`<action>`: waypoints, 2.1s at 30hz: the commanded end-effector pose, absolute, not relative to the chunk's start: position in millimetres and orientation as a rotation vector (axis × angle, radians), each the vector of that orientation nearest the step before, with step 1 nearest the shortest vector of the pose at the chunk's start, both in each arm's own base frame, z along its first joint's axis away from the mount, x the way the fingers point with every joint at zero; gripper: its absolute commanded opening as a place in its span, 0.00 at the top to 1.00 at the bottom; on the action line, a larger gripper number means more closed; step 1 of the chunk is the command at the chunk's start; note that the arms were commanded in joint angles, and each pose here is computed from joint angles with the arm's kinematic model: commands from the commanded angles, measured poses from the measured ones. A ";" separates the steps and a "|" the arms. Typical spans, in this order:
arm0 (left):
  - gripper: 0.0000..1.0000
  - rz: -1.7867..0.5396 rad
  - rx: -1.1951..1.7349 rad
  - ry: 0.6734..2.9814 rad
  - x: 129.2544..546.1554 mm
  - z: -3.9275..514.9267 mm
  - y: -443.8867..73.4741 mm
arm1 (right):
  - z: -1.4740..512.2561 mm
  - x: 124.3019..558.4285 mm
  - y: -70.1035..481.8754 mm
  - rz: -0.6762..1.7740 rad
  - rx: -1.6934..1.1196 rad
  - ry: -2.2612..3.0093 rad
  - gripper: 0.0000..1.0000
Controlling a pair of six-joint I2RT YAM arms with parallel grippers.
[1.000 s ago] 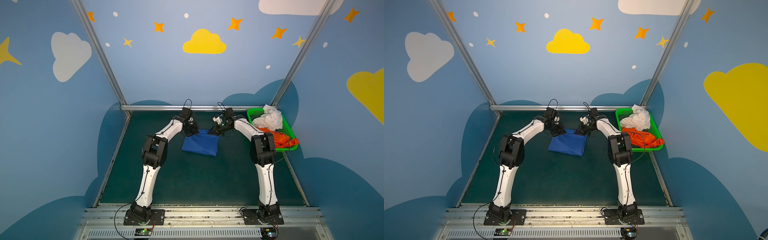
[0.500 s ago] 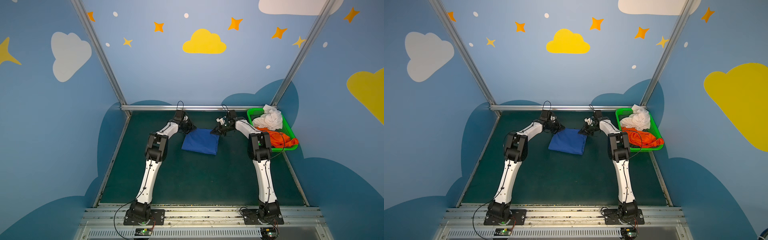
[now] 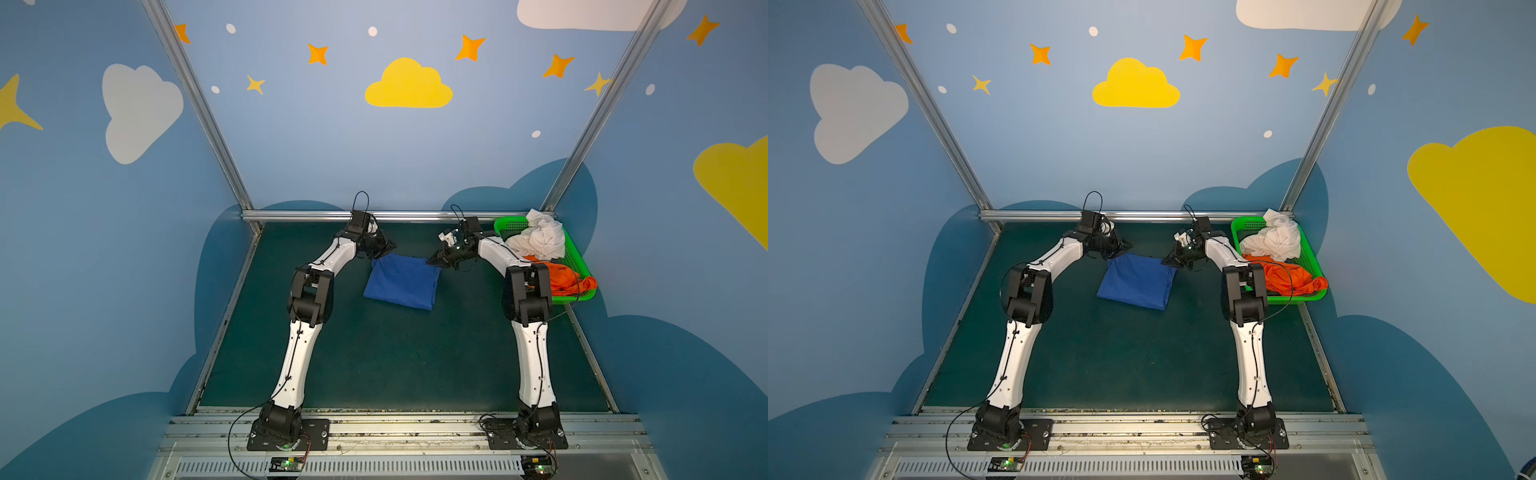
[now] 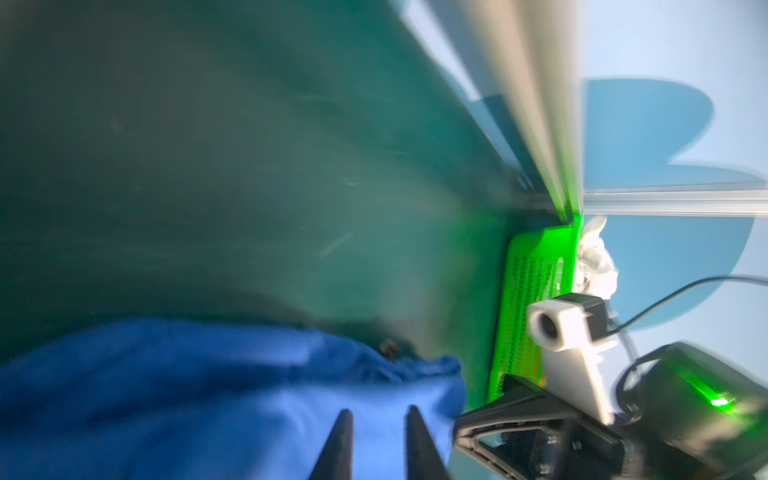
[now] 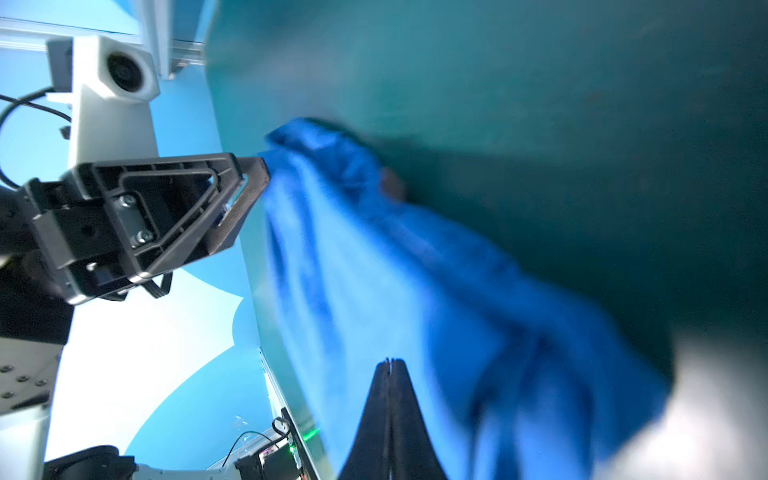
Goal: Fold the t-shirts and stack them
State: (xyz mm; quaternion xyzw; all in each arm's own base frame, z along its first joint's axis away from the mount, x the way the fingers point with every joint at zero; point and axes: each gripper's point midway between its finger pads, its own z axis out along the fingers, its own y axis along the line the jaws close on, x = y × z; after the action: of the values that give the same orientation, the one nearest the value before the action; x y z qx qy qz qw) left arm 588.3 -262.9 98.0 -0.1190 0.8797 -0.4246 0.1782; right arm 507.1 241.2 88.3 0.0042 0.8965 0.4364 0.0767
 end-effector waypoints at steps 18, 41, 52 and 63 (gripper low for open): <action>0.06 -0.761 -0.236 2.744 499.3 73.5 -182.1 | 85.8 436.6 189.2 0.909 0.018 2.798 0.22; 0.35 -0.959 -0.338 2.843 486.8 -9.1 -237.2 | 15.2 438.3 255.5 1.111 0.011 2.887 0.26; 0.95 -0.767 -0.321 2.845 503.9 10.8 -206.5 | 29.0 437.5 229.6 1.062 0.050 2.857 0.26; 0.95 -0.490 -0.367 2.868 521.7 37.6 -81.2 | 76.3 432.3 192.6 0.991 0.038 2.772 0.25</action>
State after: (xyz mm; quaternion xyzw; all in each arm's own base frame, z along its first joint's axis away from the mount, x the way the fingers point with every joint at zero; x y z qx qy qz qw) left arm 530.0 -122.5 37.4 -0.1302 0.9598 -0.2179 0.1195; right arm 435.0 198.5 54.8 0.0269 0.9361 0.3420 0.0777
